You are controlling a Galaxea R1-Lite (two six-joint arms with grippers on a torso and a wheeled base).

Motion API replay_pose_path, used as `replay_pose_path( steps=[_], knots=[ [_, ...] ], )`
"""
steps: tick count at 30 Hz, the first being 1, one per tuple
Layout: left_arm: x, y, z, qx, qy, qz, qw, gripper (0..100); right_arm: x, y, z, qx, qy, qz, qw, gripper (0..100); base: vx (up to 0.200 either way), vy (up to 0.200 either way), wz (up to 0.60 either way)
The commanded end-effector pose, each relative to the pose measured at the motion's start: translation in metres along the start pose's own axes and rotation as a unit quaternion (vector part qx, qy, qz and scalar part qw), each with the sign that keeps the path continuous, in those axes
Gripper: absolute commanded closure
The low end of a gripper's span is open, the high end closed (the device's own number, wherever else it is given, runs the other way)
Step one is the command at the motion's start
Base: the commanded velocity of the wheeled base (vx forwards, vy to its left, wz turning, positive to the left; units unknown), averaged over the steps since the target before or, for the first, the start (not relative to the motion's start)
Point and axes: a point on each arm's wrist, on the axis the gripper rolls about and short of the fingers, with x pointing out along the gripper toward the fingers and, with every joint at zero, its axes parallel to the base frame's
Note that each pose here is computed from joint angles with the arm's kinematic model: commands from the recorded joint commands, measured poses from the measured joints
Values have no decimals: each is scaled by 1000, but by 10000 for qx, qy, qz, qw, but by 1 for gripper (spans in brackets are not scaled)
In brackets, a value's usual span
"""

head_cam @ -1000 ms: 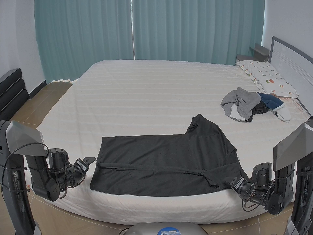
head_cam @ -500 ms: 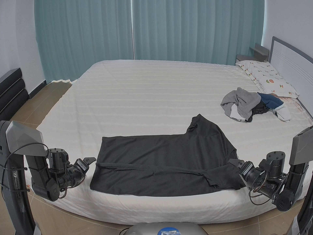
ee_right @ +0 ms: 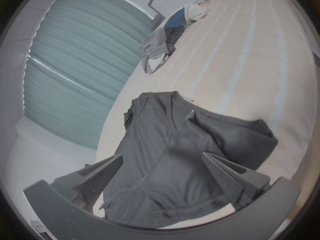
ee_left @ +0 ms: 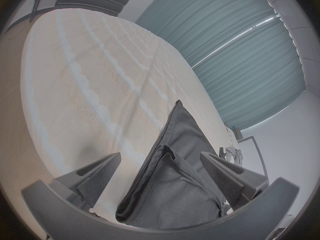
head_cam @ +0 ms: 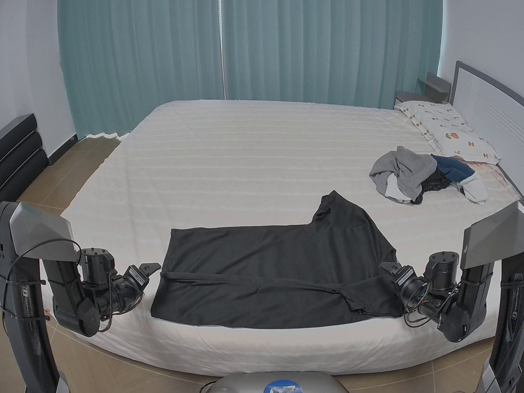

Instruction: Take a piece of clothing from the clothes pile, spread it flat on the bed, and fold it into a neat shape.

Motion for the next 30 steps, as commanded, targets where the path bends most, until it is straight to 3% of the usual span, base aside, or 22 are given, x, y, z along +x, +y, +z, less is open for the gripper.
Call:
replay_pose_path(
  steps=[1,7,12,19,26,30],
  knots=[
    [0,0,0,-11,3,3,10000,0,14,-13,7,110,-172,-140,9997,0,0,0,0],
    [-1,-1,3,-43,-51,-34,10000,0,12,-12,15,236,-292,-103,9992,0,0,0,0],
    [-3,-1,11,-102,-188,-113,9997,0,6,-4,22,725,-373,69,9966,0,0,0,0],
    [2,-8,13,-33,-238,-345,9991,0,7,-4,24,753,-442,76,9962,0,0,0,0],
    [-3,-29,2,-384,207,-841,9955,0,6,-4,19,731,-359,51,9967,0,0,0,0],
    [-5,-40,-10,-331,480,-1003,9932,0,7,-5,19,731,-352,38,9967,0,0,0,0]
  ],
)
